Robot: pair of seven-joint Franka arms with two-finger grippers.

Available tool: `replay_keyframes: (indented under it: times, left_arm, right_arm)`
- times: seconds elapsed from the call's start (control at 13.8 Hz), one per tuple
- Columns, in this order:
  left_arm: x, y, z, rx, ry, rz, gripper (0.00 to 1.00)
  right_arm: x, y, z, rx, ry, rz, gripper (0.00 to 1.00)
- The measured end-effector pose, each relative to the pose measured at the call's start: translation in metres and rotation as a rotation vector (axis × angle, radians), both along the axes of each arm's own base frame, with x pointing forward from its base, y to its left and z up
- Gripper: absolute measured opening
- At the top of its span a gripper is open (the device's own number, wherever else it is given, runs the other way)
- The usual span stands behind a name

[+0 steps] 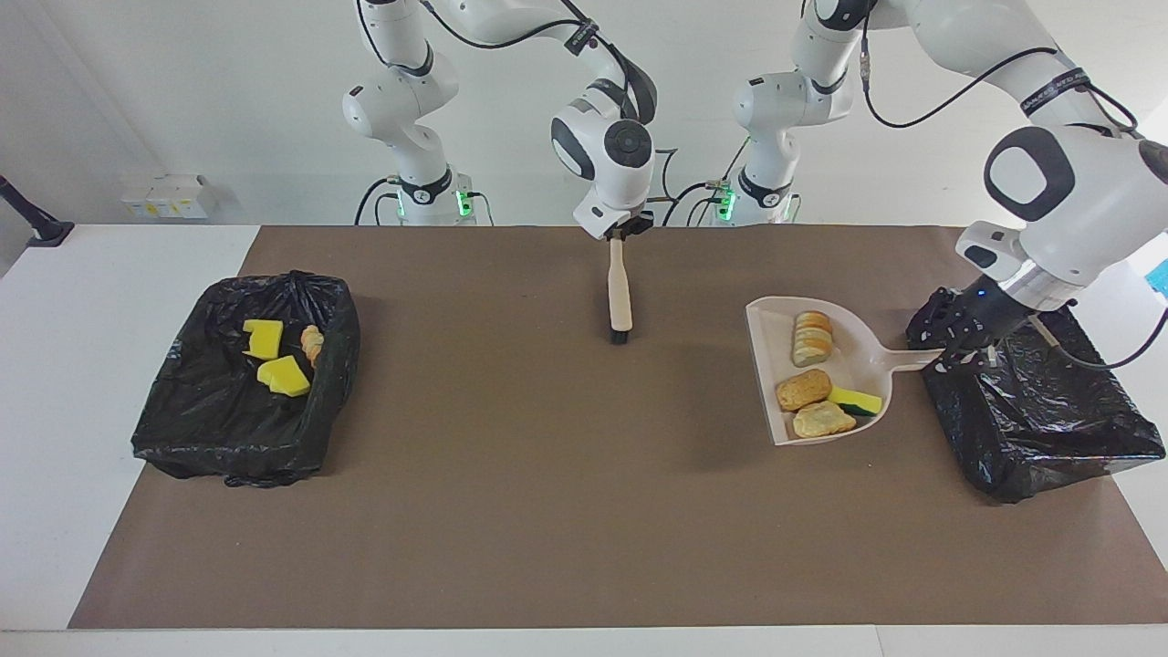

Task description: Sweep and dump trash in bin

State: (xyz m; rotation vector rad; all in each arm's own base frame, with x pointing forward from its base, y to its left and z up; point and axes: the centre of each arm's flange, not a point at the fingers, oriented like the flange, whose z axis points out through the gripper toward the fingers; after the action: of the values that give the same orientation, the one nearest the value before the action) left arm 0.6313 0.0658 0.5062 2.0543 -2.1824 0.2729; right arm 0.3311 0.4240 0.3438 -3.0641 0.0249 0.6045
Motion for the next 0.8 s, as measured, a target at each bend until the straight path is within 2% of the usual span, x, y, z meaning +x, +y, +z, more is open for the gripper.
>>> replay_keyframes:
  times: [0.29, 0.51, 0.65, 0.8]
  left_arm:
    - [-0.021, 0.097, 0.019, -0.019, -0.017, -0.03, 0.31]
    - [-0.049, 0.174, 0.027, -0.012, -0.037, -0.047, 0.31]
    - [-0.07, 0.221, 0.033, 0.038, -0.045, -0.051, 0.31]
    - [-0.08, 0.248, 0.048, 0.129, -0.064, -0.098, 0.31]
  right_arm:
    - [-0.002, -0.002, -0.001, -0.006, 0.008, 0.005, 0.26]
    - [-0.008, -0.011, 0.0, -0.063, 0.044, 0.038, 0.26]
    - [-0.01, -0.015, 0.008, -0.071, 0.043, 0.048, 0.26]
    - [-0.012, -0.018, 0.01, -0.065, 0.035, 0.05, 0.26]
